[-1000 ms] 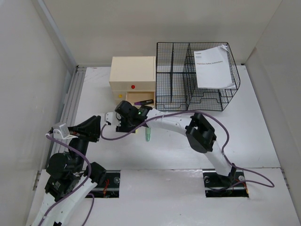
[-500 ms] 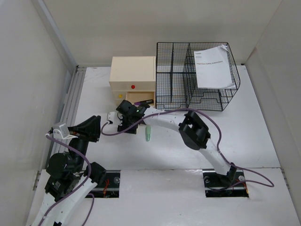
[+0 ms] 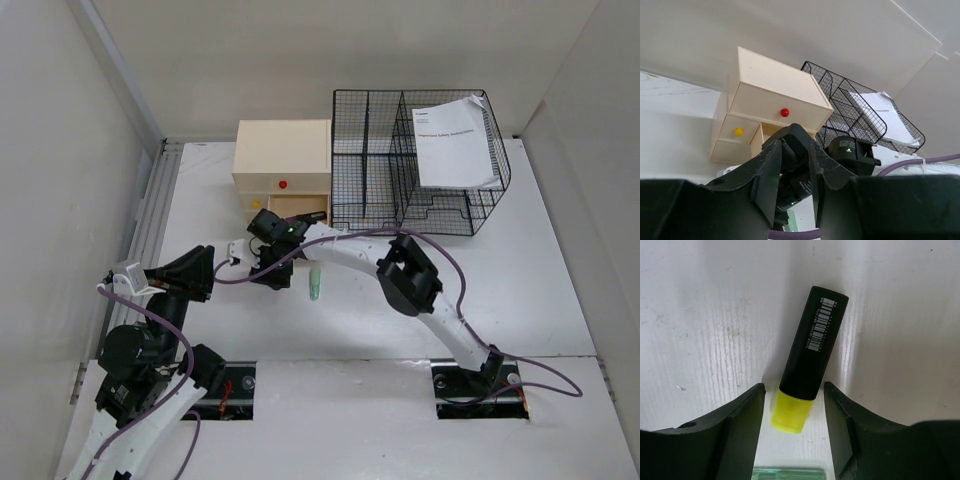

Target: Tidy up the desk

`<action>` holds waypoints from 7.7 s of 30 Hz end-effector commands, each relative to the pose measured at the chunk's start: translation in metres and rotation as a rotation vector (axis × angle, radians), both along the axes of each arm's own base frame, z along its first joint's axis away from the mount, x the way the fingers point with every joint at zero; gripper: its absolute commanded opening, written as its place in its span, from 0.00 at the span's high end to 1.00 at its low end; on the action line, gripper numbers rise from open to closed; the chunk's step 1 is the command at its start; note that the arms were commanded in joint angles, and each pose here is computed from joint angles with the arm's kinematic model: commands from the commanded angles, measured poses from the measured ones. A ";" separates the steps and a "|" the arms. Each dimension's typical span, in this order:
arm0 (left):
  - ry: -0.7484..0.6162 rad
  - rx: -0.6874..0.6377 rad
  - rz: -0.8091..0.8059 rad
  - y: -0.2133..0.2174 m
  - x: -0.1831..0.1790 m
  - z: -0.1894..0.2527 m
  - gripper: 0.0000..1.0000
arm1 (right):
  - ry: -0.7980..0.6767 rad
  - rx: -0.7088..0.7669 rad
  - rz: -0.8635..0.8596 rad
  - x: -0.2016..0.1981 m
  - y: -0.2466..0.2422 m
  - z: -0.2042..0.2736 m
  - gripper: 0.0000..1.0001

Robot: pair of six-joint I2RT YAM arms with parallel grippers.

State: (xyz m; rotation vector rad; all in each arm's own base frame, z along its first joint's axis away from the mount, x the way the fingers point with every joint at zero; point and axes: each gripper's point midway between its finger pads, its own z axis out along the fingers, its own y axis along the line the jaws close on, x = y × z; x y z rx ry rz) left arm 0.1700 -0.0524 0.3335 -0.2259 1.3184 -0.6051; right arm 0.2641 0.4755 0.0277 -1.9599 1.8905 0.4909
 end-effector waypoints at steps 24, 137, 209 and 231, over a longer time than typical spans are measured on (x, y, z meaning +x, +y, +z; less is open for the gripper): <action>-0.063 -0.033 0.015 0.008 -0.007 0.017 0.73 | -0.089 0.063 -0.094 0.010 -0.014 0.066 0.90; -0.058 -0.047 0.031 0.011 -0.006 0.015 0.73 | -0.629 0.177 -0.591 0.146 -0.092 0.136 1.00; 0.539 -0.516 -0.109 -0.107 0.231 -0.242 0.55 | -0.578 0.844 -0.519 0.101 -0.206 0.373 0.98; 0.559 -0.535 -0.104 -0.115 0.265 -0.256 0.96 | -0.580 0.832 -0.537 0.108 -0.209 0.367 0.98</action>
